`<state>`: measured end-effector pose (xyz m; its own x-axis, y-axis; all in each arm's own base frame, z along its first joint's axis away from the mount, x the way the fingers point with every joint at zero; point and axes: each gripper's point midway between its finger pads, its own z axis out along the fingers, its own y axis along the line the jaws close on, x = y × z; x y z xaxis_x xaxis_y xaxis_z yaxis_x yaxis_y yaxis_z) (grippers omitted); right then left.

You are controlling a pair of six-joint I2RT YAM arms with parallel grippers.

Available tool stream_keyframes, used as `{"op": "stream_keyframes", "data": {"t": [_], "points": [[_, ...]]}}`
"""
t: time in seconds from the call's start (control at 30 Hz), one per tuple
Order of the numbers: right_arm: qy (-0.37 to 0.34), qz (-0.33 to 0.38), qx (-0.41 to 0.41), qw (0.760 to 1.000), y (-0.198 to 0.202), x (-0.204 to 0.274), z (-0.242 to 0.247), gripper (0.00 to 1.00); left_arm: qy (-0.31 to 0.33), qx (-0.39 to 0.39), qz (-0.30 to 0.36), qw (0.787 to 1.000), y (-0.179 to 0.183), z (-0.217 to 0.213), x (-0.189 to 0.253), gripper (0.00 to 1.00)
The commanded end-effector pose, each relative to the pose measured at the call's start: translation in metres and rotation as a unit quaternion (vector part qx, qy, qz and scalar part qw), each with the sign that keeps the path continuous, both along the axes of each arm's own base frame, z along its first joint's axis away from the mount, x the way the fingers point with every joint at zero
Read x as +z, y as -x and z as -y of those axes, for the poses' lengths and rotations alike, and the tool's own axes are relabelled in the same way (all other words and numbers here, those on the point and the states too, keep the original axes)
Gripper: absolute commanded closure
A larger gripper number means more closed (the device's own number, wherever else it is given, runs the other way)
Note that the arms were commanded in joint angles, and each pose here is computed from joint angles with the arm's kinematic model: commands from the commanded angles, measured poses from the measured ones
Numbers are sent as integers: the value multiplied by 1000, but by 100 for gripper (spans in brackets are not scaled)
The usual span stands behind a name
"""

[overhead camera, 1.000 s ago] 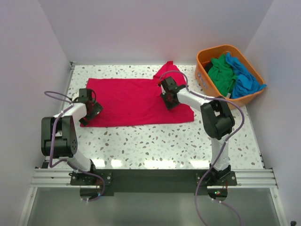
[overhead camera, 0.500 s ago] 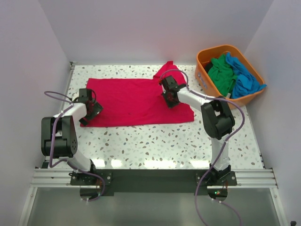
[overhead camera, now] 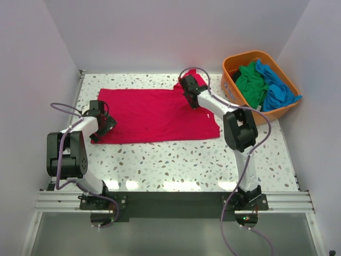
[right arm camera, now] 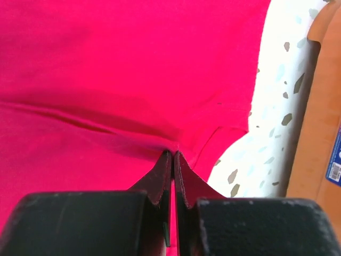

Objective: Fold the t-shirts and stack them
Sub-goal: Fold the tshirt

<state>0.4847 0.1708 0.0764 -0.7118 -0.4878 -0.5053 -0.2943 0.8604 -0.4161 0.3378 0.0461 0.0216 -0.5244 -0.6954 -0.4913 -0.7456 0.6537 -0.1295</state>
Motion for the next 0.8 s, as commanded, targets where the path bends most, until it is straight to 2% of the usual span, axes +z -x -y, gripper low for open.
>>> {"op": "stream_keyframes", "data": {"t": [0.0, 0.13, 0.17, 0.2, 0.27, 0.3, 0.33, 0.37, 0.43, 0.53, 0.57, 0.6, 0.63, 0.67, 0.77], "points": [[54, 26, -16, 998, -18, 11, 17, 100, -8, -2, -28, 1000, 10, -7, -11, 0], [66, 49, -24, 996, -35, 12, 18, 98, -8, -2, -27, 1000, 10, -7, -11, 0], [69, 54, -30, 996, -39, 9, 19, 93, -8, -4, -27, 1000, 10, -6, -11, 0], [64, 67, -33, 995, -44, 10, 17, 79, -7, -5, -27, 1000, 10, -6, -11, 0], [57, 75, -38, 995, -46, 11, 15, 59, -6, -6, -25, 1000, 10, -5, -10, 0], [52, 77, -41, 995, -47, 15, 15, 37, -5, -7, -25, 1000, 10, -5, -9, 0], [39, 77, -51, 995, -45, 17, 13, 25, -6, -7, -23, 1000, 9, -5, -9, 0], [31, 75, -62, 995, -42, 20, 14, 15, -8, -6, -24, 1000, 10, -6, -8, 0], [6, 73, -85, 994, -28, 33, 17, 4, -9, -5, -24, 1000, 9, -7, -5, 0], [-82, 62, -120, 987, 7, 39, 10, 1, -6, -6, -17, 1000, 7, -5, 2, 0], [-131, 56, -108, 984, 14, 41, -3, 1, -6, -6, -10, 1000, 5, -5, 9, 0], [-141, 27, -111, 983, 34, 20, -1, 1, -5, -3, -5, 1000, 4, -4, 13, 0], [-180, 29, -115, 976, 43, 29, -7, 1, -6, -2, 5, 1000, -1, -5, 21, 0], [-211, 4, -98, 973, 56, 18, -17, 1, -3, -5, 10, 1000, -3, -3, 27, 0], [-240, -28, -95, 966, 69, 3, -27, 1, 3, -11, 30, 999, -13, 0, 39, 0]]}}
